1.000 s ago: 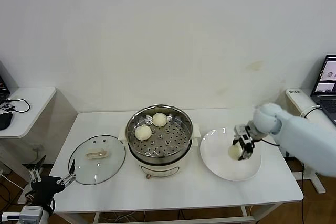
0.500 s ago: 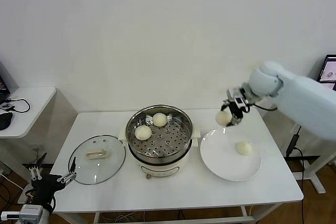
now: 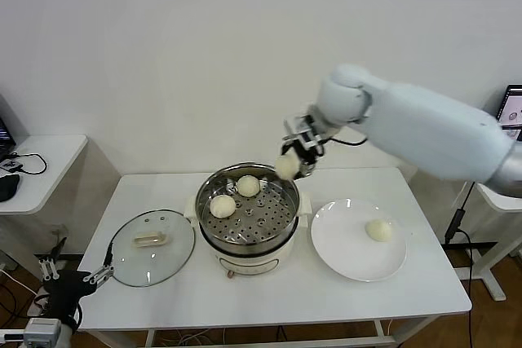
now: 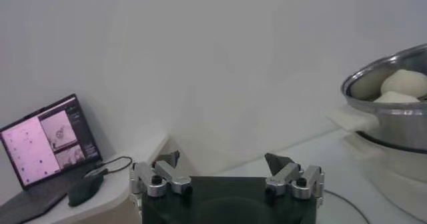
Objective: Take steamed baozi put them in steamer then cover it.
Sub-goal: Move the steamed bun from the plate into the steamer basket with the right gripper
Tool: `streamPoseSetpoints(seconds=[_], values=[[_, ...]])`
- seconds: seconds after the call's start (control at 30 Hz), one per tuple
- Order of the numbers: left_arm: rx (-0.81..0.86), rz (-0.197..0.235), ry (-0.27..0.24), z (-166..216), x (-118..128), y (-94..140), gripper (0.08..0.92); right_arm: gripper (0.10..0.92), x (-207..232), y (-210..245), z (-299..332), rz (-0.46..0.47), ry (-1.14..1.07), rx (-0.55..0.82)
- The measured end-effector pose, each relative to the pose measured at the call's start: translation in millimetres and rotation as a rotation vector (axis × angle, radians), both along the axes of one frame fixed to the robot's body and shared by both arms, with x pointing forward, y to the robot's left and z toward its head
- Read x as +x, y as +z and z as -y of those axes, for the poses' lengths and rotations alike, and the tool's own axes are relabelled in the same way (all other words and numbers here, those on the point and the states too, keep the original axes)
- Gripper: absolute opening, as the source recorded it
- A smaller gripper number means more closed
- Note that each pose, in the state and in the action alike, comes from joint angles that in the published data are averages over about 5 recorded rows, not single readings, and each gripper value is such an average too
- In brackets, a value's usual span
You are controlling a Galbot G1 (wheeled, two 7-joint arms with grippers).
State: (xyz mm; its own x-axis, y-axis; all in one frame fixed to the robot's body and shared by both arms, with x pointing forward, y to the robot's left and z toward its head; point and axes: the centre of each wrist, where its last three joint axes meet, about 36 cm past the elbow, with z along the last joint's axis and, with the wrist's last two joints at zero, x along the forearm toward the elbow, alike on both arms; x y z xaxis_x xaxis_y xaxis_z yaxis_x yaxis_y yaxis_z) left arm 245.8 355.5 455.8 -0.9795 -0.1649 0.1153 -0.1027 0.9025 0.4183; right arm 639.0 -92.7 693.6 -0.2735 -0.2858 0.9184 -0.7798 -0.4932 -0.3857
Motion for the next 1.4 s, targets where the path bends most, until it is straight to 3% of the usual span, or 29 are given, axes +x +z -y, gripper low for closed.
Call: streamPoseSetpoints(seconds=[0.63, 1.4], values=[[0.001, 0.003, 0.018, -4, -4, 2, 0.823, 0.678, -24, -89, -83, -0.014, 0.33, -0.082], [-0.005, 0.003, 0.026, -4, -5, 0, 0.823, 0.714, -41, -105, -101, 0.01, 0.569, -0.164]])
